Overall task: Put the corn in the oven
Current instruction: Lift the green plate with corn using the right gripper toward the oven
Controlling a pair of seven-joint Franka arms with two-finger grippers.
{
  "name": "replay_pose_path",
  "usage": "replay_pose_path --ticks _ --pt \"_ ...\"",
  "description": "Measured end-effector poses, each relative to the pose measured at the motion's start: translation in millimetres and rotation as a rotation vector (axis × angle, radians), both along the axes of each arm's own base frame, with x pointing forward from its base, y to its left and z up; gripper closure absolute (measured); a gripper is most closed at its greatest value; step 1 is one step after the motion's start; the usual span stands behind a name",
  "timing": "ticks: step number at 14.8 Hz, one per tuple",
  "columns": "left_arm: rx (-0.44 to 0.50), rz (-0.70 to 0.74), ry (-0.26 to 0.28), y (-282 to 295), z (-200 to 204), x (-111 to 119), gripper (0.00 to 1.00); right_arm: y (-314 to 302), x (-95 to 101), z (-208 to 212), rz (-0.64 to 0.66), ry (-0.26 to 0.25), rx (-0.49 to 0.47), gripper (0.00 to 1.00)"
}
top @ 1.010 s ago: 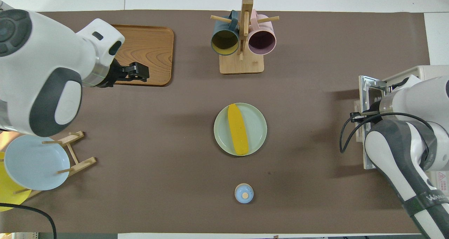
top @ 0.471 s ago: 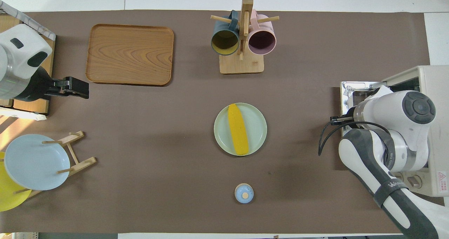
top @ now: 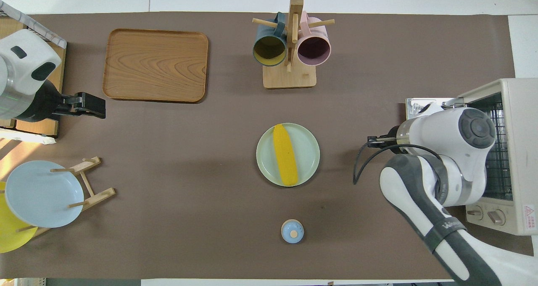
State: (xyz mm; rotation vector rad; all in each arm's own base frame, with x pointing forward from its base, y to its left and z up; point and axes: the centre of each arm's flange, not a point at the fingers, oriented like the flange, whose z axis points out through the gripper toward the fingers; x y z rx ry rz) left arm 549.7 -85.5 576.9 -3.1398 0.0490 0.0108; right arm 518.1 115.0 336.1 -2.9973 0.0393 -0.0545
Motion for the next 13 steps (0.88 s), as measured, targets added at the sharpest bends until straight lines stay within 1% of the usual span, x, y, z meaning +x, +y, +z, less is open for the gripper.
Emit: replay_pose_path --ticks 2,4,6,8,9,10,11,12,13 --pt "-0.003 0.011 0.003 5.7 -1.5 0.7 0.00 77.2 0.3 30.0 -0.028 -0.012 0.025 0.74" --pt "-0.003 0.015 0.005 7.6 -2.6 0.9 0.00 141.4 -4.0 59.4 0.017 -0.020 0.035 0.73" --pt "-0.011 0.016 0.007 7.0 -2.8 0.8 0.00 180.8 -4.9 81.0 0.058 -0.026 0.025 0.73" --pt "-0.021 0.017 0.008 5.7 -2.7 0.6 0.00 214.8 -5.9 91.9 0.078 -0.029 0.004 0.71" --pt "-0.023 0.014 0.008 3.9 -2.6 0.4 0.00 236.3 -8.2 92.4 0.088 -0.037 -0.018 0.63" --pt "-0.023 0.011 0.007 2.1 -2.2 0.2 0.00 260.3 -11.8 87.5 0.094 -0.045 -0.040 0.59" --pt "-0.023 0.008 0.007 0.7 -2.2 -0.1 0.00 282.0 -16.0 76.1 0.099 -0.044 -0.059 0.59" --pt "-0.023 0.005 0.007 -0.5 -2.2 -0.2 0.00 300.8 -20.7 59.0 0.114 -0.039 -0.075 0.54" --pt "-0.023 0.000 0.007 -1.0 -2.2 -0.3 0.00 316.1 -25.6 40.3 0.131 -0.035 -0.087 0.53"
